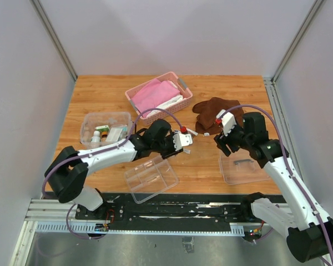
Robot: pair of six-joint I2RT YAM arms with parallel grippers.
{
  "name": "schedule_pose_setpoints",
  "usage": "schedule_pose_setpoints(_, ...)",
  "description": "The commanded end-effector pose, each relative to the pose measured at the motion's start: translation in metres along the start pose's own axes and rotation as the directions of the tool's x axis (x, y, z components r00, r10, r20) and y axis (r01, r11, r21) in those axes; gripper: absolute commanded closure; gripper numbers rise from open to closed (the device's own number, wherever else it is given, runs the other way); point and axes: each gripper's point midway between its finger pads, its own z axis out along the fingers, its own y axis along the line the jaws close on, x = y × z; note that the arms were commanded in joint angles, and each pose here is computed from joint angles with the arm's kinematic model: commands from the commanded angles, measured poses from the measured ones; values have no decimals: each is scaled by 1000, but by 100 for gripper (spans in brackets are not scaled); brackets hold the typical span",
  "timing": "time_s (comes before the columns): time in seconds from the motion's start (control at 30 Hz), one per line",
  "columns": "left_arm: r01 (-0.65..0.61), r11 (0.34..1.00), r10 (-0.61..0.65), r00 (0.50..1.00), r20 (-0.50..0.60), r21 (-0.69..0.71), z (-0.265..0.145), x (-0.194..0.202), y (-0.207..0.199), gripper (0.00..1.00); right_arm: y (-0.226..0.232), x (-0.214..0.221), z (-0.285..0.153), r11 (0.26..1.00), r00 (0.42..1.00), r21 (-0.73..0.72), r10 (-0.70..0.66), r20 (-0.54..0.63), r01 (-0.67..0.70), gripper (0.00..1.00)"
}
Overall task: Organize the medicine kit
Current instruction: Pick up the pill bottle at the center of the board, then place the pill bottle in the medicine box compartment.
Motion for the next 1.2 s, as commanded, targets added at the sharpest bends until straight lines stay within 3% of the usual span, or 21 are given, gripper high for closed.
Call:
schedule_pose_setpoints(0.0, -270, 955, 265, 963, 49, 125, -21, -1, -19, 63, -1, -1, -3, 1000, 1000, 8, -2, 24, 2, 35)
schedule_pose_setpoints(0.1, -398, 891, 398, 916, 46, 217, -34, 12, -33, 62, -2, -2, -4, 1000, 1000, 12, -6, 28, 5, 35)
schedule_pose_setpoints(0.3, -618, 719, 631, 772, 75, 317, -55, 34, -46, 64, -3, -2, -4, 1000, 1000, 16, -9, 26, 9, 35)
schedule_pose_setpoints(0.67, -794, 449, 821, 547, 162, 409, -51, 61, -55, 68, -3, -1, -4, 1000, 1000, 20, -15, 23, 14, 35)
schedule_pose_setpoints(1.0, -821, 335, 856, 470, 215, 462, -34, 70, -67, 64, -4, 0, -4, 1000, 1000, 23, -18, 23, 18, 35)
schedule_pose_setpoints(1.17, -812, 332, 843, 484, 234, 480, -29, 70, -73, 63, -3, 0, -5, 1000, 999, 23, -21, 26, 20, 35)
